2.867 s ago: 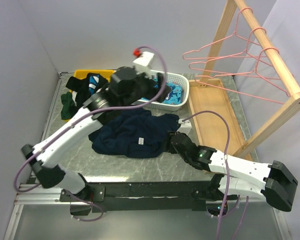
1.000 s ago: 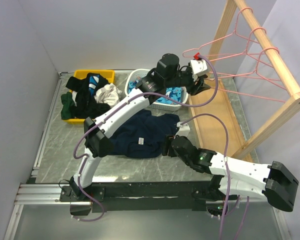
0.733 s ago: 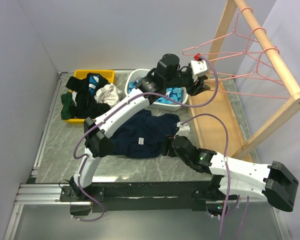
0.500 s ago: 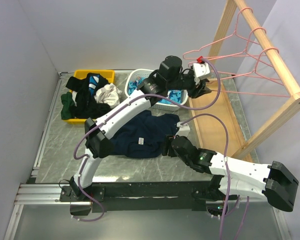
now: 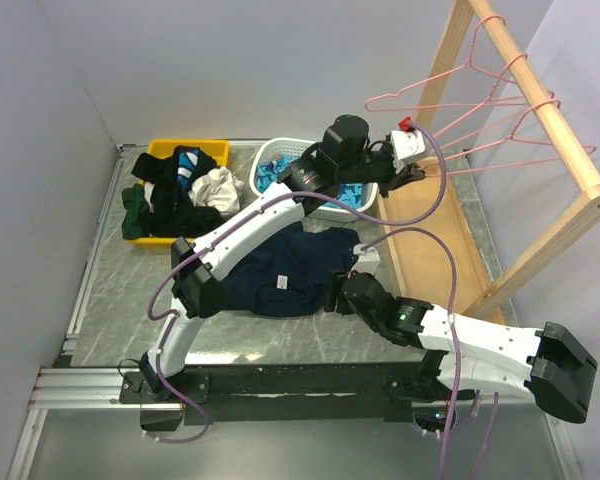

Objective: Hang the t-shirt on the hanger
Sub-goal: Pick up the hanger from the clothesline.

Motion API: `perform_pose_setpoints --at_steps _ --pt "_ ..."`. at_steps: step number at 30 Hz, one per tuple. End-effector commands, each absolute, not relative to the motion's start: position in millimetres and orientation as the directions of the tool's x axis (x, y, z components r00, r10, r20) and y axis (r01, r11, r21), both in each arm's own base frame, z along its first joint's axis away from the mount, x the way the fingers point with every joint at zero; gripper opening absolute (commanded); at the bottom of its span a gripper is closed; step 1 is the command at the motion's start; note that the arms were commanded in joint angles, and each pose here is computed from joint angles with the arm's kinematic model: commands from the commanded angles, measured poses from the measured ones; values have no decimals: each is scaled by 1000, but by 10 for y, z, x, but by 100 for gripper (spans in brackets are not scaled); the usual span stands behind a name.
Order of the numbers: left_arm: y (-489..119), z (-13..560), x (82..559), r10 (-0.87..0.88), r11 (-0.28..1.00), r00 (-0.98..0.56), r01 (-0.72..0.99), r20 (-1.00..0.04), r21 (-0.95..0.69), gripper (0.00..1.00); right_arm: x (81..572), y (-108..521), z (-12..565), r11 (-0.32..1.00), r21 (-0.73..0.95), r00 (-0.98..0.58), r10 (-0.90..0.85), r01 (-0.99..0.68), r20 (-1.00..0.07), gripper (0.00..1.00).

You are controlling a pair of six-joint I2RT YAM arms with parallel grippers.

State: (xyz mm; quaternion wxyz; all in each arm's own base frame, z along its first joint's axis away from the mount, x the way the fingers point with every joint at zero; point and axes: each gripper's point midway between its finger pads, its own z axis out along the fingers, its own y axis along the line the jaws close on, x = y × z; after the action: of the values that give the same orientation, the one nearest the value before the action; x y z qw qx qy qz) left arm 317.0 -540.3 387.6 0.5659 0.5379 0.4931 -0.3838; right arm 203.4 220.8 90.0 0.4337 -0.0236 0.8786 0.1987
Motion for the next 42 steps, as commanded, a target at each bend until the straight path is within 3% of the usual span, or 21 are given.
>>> perform_pose_setpoints --at_steps 1,21,42 --pt "-5300 4461 3017 -31 150 290 948 -957 282 1 2081 2205 1039 919 336 -588 158 -207 -793 70" --pt "-4989 4672 2765 -55 98 262 962 -964 256 1 2117 2147 1094 930 314 -567 156 -192 -809 71" --pt "-4220 4316 2648 39 204 88 974 -995 94 1 2118 2021 1325 935 303 -533 164 -184 -830 77"
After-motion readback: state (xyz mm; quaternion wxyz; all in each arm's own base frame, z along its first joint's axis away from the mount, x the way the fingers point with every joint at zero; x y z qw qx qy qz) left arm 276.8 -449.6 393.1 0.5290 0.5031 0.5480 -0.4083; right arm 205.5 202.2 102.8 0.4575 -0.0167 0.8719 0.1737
